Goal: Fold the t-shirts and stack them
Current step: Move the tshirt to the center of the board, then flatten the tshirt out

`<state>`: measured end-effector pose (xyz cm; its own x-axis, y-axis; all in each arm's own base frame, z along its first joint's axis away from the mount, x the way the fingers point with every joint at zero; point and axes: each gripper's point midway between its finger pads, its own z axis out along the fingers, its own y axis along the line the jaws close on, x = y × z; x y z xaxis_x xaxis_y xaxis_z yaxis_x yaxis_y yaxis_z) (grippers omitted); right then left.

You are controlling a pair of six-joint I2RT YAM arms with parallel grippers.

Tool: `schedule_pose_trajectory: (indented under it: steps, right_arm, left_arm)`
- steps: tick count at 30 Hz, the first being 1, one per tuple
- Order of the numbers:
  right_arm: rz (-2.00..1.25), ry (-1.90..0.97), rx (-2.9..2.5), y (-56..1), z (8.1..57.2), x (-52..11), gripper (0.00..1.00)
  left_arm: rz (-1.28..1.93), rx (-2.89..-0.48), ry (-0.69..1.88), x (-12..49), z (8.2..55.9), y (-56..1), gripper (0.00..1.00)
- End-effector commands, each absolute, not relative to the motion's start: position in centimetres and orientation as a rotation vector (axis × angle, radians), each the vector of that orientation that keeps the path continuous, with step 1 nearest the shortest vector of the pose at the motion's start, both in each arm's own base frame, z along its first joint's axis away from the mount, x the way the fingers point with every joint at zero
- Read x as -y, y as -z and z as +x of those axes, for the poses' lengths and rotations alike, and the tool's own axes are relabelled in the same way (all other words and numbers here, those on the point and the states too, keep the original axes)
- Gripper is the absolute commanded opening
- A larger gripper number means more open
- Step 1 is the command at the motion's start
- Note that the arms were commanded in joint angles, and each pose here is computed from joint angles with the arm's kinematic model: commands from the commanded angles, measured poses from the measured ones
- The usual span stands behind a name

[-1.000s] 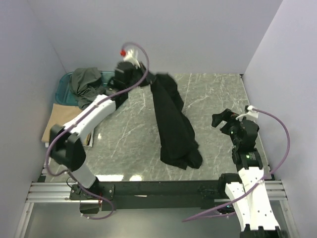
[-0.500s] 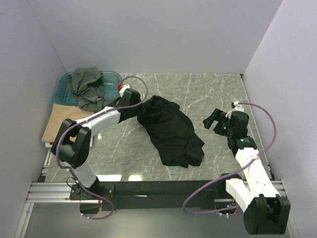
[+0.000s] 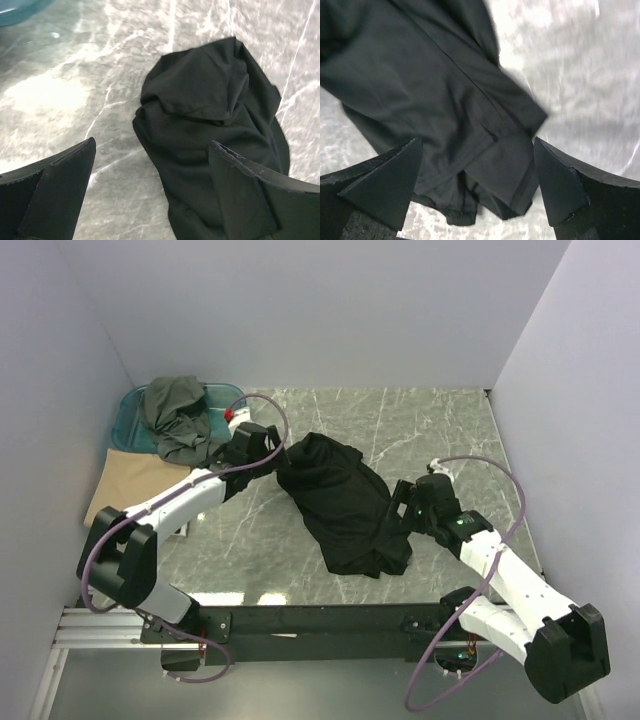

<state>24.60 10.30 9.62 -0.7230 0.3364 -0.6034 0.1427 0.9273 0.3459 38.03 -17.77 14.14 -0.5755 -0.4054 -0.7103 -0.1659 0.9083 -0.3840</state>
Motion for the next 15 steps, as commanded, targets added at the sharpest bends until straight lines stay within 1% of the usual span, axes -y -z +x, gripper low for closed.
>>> schedule_pose_trajectory:
  steps: [1, 3, 5, 6, 8, 9, 11, 12, 14, 15]
  right_arm:
    - [0.506, -0.281, -2.444, -7.4, 22.2, -9.4, 0.97]
    - [0.538, -0.301, -2.477, -6.2, 21.0, -9.7, 0.96]
    - [0.545, -0.306, -2.496, -5.3, 20.2, -9.9, 0.95]
    - [0.559, -0.309, -2.497, -5.1, 20.1, -9.9, 0.95]
    - [0.569, -0.296, -2.511, -4.2, 19.9, -9.8, 0.95]
    - [0.574, -0.306, -2.497, -4.2, 20.3, -10.0, 0.94]
    - [0.585, -0.291, -2.511, -3.2, 20.4, -10.0, 0.93]
    - [0.575, -0.311, -2.497, -3.3, 20.9, -10.4, 0.93]
    - [0.569, -0.306, -2.511, -2.7, 21.4, -10.6, 0.92]
    - [0.553, -0.319, -2.502, -2.7, 21.9, -11.0, 0.91]
  left_arm:
    - [-0.266, -2.215, 0.41, 19.6, 38.5, -13.1, 1.0]
    - [-0.255, -2.25, 0.397, 20.1, 39.0, -11.4, 0.98]
    - [-0.24, -2.254, 0.414, 20.8, 39.9, -11.1, 0.95]
    - [-0.238, -2.286, 0.401, 21.0, 40.2, -9.7, 0.92]
    - [-0.231, -2.291, 0.42, 21.8, 41.2, -9.8, 0.88]
    - [-0.231, -2.321, 0.407, 22.0, 41.4, -8.6, 0.83]
    - [-0.229, -2.328, 0.411, 22.3, 41.9, -8.2, 0.77]
    - [-0.229, -2.338, 0.415, 22.5, 42.1, -7.6, 0.67]
    - [-0.233, -2.346, 0.421, 22.5, 42.3, -7.2, 0.58]
    - [-0.233, -2.351, 0.427, 22.6, 42.3, -6.9, 0.45]
